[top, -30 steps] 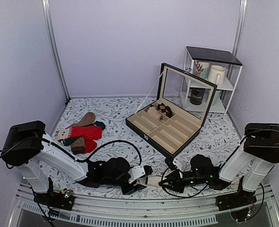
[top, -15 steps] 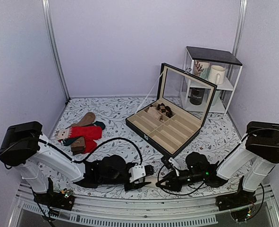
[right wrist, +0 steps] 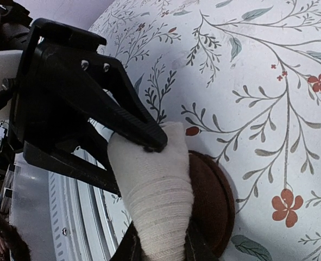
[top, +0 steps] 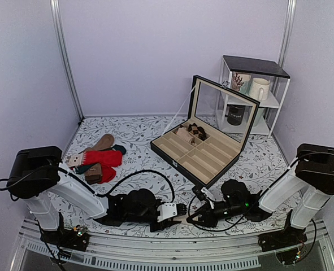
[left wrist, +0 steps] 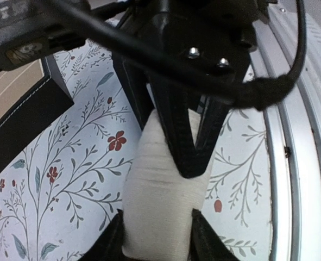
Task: Roll the socks
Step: Roll a pair of socks at the center of the board.
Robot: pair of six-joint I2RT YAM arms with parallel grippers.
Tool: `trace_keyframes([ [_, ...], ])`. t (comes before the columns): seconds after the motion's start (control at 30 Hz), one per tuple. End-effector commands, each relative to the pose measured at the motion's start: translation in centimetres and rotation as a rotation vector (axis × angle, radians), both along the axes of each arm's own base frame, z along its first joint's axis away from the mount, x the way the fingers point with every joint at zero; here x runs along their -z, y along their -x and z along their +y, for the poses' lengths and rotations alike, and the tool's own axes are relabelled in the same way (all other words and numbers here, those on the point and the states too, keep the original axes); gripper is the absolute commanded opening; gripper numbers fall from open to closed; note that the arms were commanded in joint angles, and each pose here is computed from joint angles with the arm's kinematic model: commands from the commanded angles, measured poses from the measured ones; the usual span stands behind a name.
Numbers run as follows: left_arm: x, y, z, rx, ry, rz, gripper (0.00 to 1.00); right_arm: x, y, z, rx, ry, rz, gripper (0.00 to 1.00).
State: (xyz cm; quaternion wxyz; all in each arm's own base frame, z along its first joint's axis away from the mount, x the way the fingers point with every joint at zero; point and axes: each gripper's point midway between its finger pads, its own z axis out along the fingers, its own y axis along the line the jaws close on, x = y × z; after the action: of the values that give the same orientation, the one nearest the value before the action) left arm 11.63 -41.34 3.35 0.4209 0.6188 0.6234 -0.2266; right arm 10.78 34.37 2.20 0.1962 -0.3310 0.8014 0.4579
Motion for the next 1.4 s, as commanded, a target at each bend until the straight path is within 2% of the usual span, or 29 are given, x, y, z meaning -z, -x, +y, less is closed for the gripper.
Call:
trace_keyframes([
  [0.0,1.6,0.4,0.1,0.017,-0.027,0.046,0.32,7.4,3.4,-6.0,0.003,0.335,0.199,0.14],
  [0.23,3.0,0.4,0.3,0.009,-0.063,0.077,0.21,7.7,3.5,-5.9,-0.002,0.345,0.21,0.14],
  [0.37,4.4,0.3,0.4,-0.015,-0.115,0.117,0.0,7.4,3.5,-5.6,-0.014,0.335,0.214,0.14],
  [0.47,5.5,0.3,0.7,-0.034,-0.153,0.166,0.0,6.9,3.3,-5.1,-0.023,0.335,0.206,0.14],
  [0.67,7.8,0.7,2.4,-0.099,-0.238,0.278,0.0,4.4,1.5,-4.4,-0.001,0.326,0.108,0.36],
  [0.8,8.5,1.0,3.3,-0.118,-0.248,0.303,0.0,0.8,-0.5,-4.3,0.05,0.316,-0.01,0.51],
  [0.9,8.5,1.1,3.6,-0.124,-0.248,0.304,0.0,-2.8,-1.8,-4.3,0.079,0.265,-0.112,0.7],
  [0.97,8.6,1.0,3.6,-0.124,-0.25,0.302,0.0,-4.6,-2.3,-4.5,0.095,0.232,-0.162,0.94],
  [1.0,8.7,1.1,3.7,-0.123,-0.253,0.302,0.0,-5.3,-2.5,-4.7,0.104,0.22,-0.178,0.99],
  [1.2,9.0,1.2,3.6,-0.109,-0.264,0.304,0.0,-7.2,-1.4,-4.6,0.01,0.124,-0.129,1.0],
  [1.37,9.0,1.2,3.6,-0.109,-0.27,0.301,0.0,-6.5,-2.1,-3.9,-0.041,0.138,-0.055,1.0],
])
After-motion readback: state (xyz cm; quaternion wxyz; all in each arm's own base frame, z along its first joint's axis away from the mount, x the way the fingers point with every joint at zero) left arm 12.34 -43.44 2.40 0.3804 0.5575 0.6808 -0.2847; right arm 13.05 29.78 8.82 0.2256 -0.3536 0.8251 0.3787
